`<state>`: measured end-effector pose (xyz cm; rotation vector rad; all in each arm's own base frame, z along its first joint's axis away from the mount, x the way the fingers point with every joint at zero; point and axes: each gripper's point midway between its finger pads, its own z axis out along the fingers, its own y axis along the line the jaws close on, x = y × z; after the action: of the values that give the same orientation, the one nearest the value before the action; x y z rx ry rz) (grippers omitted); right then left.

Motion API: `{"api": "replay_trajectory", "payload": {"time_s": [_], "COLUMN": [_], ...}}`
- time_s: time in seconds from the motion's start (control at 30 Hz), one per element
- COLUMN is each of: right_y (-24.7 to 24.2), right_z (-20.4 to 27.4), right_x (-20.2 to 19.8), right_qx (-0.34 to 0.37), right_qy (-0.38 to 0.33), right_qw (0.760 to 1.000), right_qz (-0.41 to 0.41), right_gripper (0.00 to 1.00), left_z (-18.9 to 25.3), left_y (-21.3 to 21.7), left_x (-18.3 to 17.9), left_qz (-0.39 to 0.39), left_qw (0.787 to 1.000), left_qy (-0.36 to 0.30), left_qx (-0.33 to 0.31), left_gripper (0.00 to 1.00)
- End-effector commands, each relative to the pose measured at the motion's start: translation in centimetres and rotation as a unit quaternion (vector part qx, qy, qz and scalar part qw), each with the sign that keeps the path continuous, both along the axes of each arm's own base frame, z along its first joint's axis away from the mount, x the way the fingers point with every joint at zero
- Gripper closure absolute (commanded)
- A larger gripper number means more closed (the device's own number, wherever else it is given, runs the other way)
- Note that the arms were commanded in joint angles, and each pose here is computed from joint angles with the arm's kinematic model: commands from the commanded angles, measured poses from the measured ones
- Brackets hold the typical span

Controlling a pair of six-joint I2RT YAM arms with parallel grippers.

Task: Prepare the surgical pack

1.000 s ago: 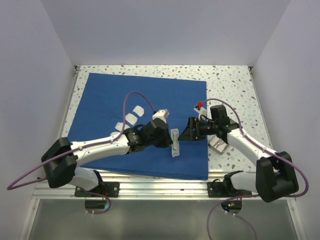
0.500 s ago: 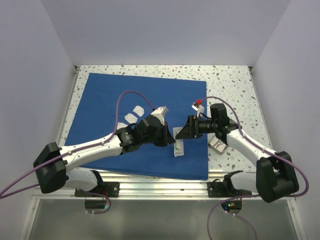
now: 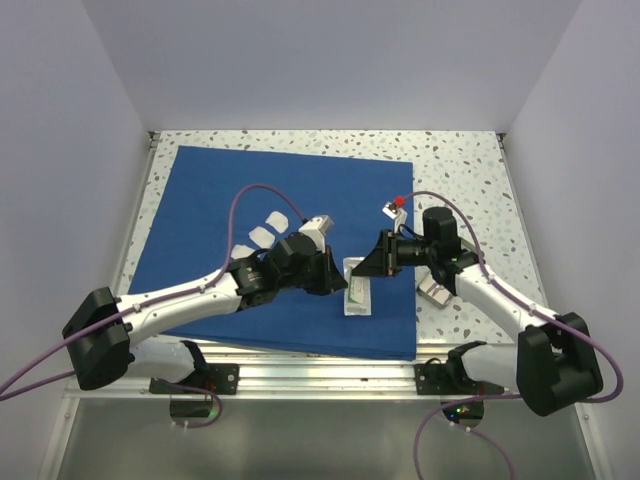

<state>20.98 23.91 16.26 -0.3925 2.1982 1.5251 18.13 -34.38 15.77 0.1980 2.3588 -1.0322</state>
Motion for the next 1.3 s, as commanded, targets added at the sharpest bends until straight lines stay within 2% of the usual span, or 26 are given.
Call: {"api": "replay_trajectory", "payload": {"time_s": [0.0, 0.03, 0.07, 0.17, 0.2, 0.3, 0.33, 0.37, 0.4, 0.43, 0.5, 0.53, 0.57, 0.7, 0.87, 1.0, 1.2, 1.27], "right_y": [0.2, 0.3, 0.3, 0.3, 0.2, -0.8, -1.5, -2.6, -3.3, -4.7, -8.3, -10.8, -13.7, -22.2, -26.9, -27.7, -26.0, -26.0], "right_z": [0.9, 0.9, 0.8, 0.8, 0.6, 0.3, -0.6, -1.4, -0.9, -1.9, -2.8, -3.9, -4.5, -4.6, -4.6, -5.4, -8.0, -8.3], "right_x": [-0.5, -0.5, -0.5, -0.4, -0.2, 1.3, 1.1, 2.4, 3.5, 3.3, 5.5, 4.8, 5.5, 6.1, 6.2, 5.8, 7.2, 7.9], "right_qx": [0.013, 0.013, 0.012, 0.009, 0.003, -0.055, -0.087, -0.132, -0.156, -0.193, -0.281, -0.324, -0.373, -0.444, -0.459, -0.458, -0.396, -0.384], "right_qy": [-0.016, -0.014, -0.011, -0.006, -0.007, -0.006, 0.022, 0.021, 0.016, 0.045, 0.060, 0.102, 0.104, 0.121, 0.142, 0.158, 0.188, 0.182], "right_qw": [1.000, 1.000, 1.000, 1.000, 1.000, 0.997, 0.994, 0.986, 0.979, 0.968, 0.928, 0.904, 0.870, 0.786, 0.742, 0.735, 0.780, 0.785], "right_qz": [0.011, 0.012, 0.011, 0.007, 0.002, -0.046, -0.062, -0.104, -0.131, -0.153, -0.237, -0.260, -0.305, -0.413, -0.467, -0.475, -0.448, -0.450], "right_gripper": [0.77, 0.81, 0.91, 1.00, 1.00, 1.00, 1.00, 1.00, 1.00, 1.00, 1.00, 1.00, 1.00, 1.00, 1.00, 1.00, 1.00, 1.00], "left_z": [0.7, 0.5, 0.5, 0.1, 0.1, -0.5, -0.7, -1.1, -1.3, -1.8, -2.0, -2.3, -2.4, -1.8, -0.3, -0.3, -1.0, -1.2], "left_y": [0.3, 0.5, 0.5, 0.9, 1.2, 2.5, 2.9, 3.6, 4.0, 4.4, 5.4, 6.0, 6.6, 7.6, 8.3, 8.5, 8.3, 8.5], "left_x": [0.9, 1.1, 1.1, 1.5, 1.9, 2.5, 2.6, 2.8, 2.9, 2.5, 3.2, 3.1, 3.3, 3.0, 2.7, 2.7, 2.4, 2.3], "left_qz": [0.000, 0.001, 0.000, 0.002, 0.008, 0.031, 0.038, 0.050, 0.053, 0.050, 0.073, 0.077, 0.088, 0.092, 0.086, 0.074, 0.058, 0.058], "left_qw": [1.000, 1.000, 1.000, 1.000, 1.000, 1.000, 0.999, 0.998, 0.998, 0.997, 0.994, 0.993, 0.991, 0.992, 0.993, 0.993, 0.995, 0.995], "left_qy": [-0.015, -0.013, -0.011, -0.006, -0.004, -0.003, -0.004, -0.005, -0.007, 0.000, -0.009, -0.006, -0.011, -0.027, -0.059, -0.062, -0.054, -0.050], "left_qx": [-0.020, -0.021, -0.024, -0.019, -0.017, 0.002, 0.012, 0.029, 0.038, 0.051, 0.076, 0.089, 0.096, 0.085, 0.054, 0.064, 0.058, 0.056], "left_gripper": [1.00, 1.00, 1.00, 1.00, 1.00, 0.80, 0.73, 0.61, 0.57, 0.55, 0.53, 0.52, 0.51, 0.48, 0.38, 0.37, 0.37, 0.38]}}
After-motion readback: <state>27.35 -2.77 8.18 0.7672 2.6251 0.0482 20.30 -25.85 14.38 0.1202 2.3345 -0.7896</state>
